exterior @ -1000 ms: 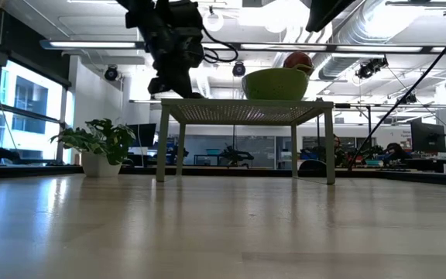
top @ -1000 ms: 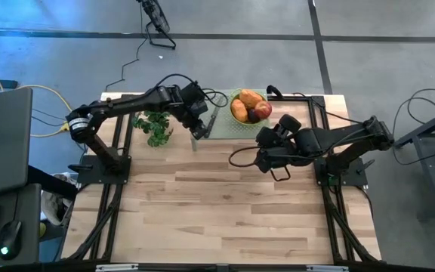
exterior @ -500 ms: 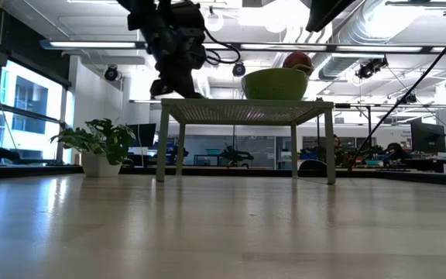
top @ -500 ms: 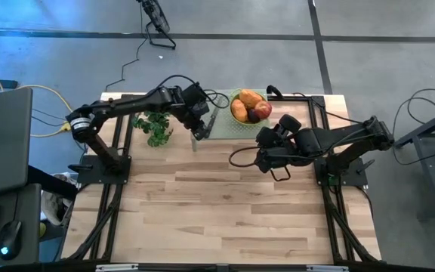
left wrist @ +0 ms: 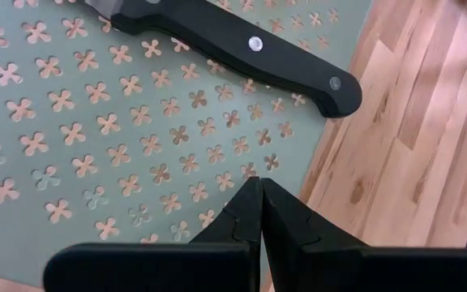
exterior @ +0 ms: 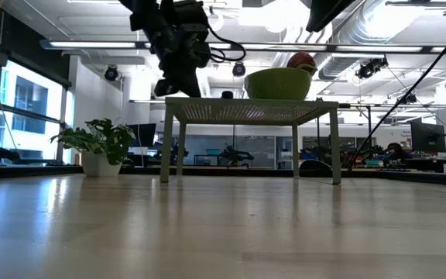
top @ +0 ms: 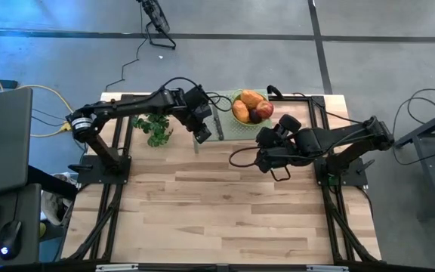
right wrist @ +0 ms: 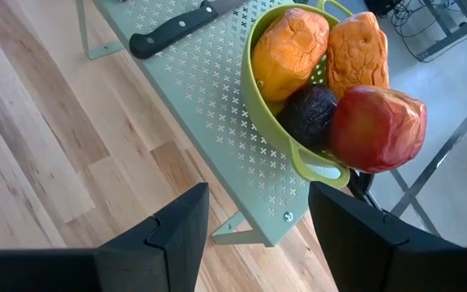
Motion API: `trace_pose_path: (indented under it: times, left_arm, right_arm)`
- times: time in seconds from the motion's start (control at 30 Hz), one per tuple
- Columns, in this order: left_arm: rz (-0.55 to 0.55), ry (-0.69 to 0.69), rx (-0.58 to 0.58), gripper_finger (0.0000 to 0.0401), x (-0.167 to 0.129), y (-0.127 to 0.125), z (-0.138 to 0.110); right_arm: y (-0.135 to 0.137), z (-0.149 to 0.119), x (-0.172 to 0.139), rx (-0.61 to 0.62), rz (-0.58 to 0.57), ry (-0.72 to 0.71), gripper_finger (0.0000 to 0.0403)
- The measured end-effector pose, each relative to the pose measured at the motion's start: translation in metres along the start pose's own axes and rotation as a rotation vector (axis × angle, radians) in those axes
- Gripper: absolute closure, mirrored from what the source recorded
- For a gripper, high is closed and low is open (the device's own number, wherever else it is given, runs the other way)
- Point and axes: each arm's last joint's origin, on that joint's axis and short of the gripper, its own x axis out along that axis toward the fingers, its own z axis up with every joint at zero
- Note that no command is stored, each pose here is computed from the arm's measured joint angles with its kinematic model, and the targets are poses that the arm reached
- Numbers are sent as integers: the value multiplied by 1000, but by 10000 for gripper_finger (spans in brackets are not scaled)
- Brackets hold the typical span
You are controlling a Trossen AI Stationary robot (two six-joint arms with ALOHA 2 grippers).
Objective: Pick & Place Fruit
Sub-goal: Put the knife on the top shelf to the left of the green strainer bowl
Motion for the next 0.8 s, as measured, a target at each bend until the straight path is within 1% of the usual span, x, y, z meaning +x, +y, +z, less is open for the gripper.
trace_pose_path:
  times: [0.2,0.3,0.43,0.67,0.8]
  left_arm:
    - [1,-7,2,400,-3,-1,-1]
    - [-6,-54,17,400,-10,-4,2]
    - [-33,-141,78,400,-19,-11,6]
    - [-85,-227,170,400,-13,-29,12]
    - [-79,-296,220,400,-12,-40,16]
  right_arm:
    - [0,0,0,0,0,0,197]
    - [0,0,0,0,0,0,197]
    - [0,0,0,-1,0,0,197]
    - [0,0,0,-8,1,0,197]
    - [0,0,0,-10,3,1,197]
